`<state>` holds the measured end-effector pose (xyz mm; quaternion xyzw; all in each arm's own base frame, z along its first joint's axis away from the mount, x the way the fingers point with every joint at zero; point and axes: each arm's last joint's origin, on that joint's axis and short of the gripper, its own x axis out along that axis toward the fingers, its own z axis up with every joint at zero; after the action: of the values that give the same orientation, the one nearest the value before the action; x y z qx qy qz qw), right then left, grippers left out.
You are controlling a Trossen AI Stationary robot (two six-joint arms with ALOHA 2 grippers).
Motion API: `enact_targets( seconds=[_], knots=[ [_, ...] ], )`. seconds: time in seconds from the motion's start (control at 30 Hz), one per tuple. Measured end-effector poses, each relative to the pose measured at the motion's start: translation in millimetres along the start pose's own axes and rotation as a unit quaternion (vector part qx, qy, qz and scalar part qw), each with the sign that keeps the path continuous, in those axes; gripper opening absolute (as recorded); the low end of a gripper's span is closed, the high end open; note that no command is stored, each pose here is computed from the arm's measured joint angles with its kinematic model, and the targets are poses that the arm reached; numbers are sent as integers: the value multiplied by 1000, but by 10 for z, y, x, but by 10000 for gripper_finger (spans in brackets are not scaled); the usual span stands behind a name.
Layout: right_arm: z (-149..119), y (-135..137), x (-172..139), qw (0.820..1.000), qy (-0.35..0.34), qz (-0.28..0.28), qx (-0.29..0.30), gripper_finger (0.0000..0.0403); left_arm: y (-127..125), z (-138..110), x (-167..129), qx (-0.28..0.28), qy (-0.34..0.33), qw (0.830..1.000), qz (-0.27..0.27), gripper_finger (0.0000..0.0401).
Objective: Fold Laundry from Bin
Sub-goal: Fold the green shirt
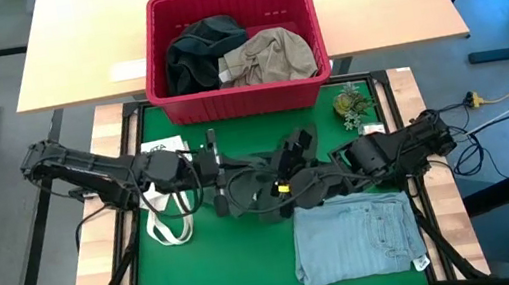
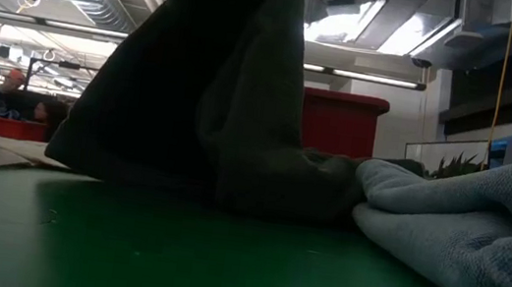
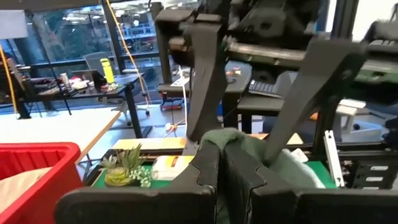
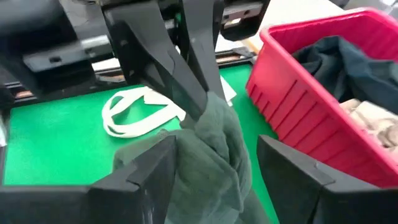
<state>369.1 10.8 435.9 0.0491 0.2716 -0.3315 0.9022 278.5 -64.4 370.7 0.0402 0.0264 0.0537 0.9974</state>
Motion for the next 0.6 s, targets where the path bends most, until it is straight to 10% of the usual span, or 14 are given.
enact_targets(
  seconds=[0.43,0.6],
  knots=[
    [-30,30,23,996,40,75,-13,16,-41,-7,-15,9,4,1000,-11,4],
    [3,-102,-201,988,62,139,11,24,-41,-1,-14,38,1,999,-10,15]
  ],
)
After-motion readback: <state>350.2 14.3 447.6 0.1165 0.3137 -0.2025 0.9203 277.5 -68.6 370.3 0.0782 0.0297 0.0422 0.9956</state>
